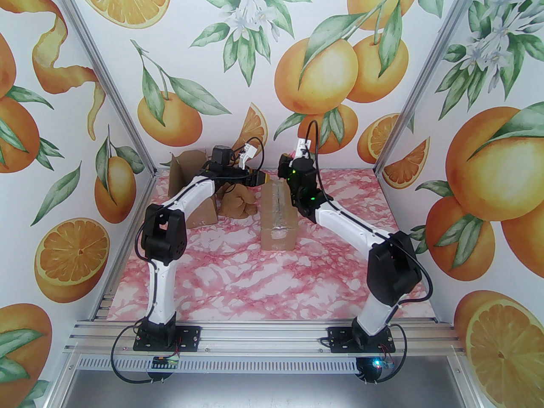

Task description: Unpack the express box

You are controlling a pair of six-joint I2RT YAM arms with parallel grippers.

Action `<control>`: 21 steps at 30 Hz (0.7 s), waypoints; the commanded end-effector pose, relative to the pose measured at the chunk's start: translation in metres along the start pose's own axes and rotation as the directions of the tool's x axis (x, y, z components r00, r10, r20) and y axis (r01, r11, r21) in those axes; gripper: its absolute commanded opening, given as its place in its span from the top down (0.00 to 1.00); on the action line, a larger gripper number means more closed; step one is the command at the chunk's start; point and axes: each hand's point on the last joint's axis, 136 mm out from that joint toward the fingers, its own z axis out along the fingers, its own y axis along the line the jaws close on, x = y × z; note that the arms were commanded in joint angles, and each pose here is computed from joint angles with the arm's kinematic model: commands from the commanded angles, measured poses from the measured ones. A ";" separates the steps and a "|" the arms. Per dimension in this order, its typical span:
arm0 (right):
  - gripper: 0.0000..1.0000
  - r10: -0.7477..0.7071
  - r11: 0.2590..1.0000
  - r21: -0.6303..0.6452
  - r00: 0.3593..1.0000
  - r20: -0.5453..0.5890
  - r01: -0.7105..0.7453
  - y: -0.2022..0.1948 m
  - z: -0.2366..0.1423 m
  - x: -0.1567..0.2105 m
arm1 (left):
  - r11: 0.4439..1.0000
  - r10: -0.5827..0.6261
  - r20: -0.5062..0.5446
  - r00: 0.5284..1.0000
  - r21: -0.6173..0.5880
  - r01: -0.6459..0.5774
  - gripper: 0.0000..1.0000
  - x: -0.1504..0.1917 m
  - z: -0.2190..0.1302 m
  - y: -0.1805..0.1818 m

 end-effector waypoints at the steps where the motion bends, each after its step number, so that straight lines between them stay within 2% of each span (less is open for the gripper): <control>1: 1.00 -0.025 0.994 0.104 0.999 0.033 0.022 -0.005 0.004 0.001 | 0.994 0.091 -0.036 0.995 -0.055 -0.093 0.21 0.004 -0.017 -0.015; 5: 1.00 -0.062 0.987 0.152 0.998 0.020 0.058 -0.003 0.011 0.012 | 0.985 0.162 -0.074 0.984 -0.045 -0.165 0.23 0.021 -0.029 -0.031; 10: 1.00 -0.080 0.978 0.194 0.996 0.043 0.070 -0.009 0.015 0.019 | 0.987 0.146 -0.111 0.983 -0.053 -0.153 0.24 0.039 -0.027 -0.042; 16: 1.00 -0.106 0.975 0.203 0.992 0.075 0.089 -0.011 0.018 0.021 | 0.999 0.028 -0.120 0.992 -0.031 -0.032 0.27 0.044 -0.007 -0.032; 21: 1.00 -0.133 0.972 0.204 0.987 0.088 0.113 -0.010 0.023 0.019 | 0.999 -0.026 -0.122 0.992 -0.030 0.023 0.30 0.051 0.002 -0.022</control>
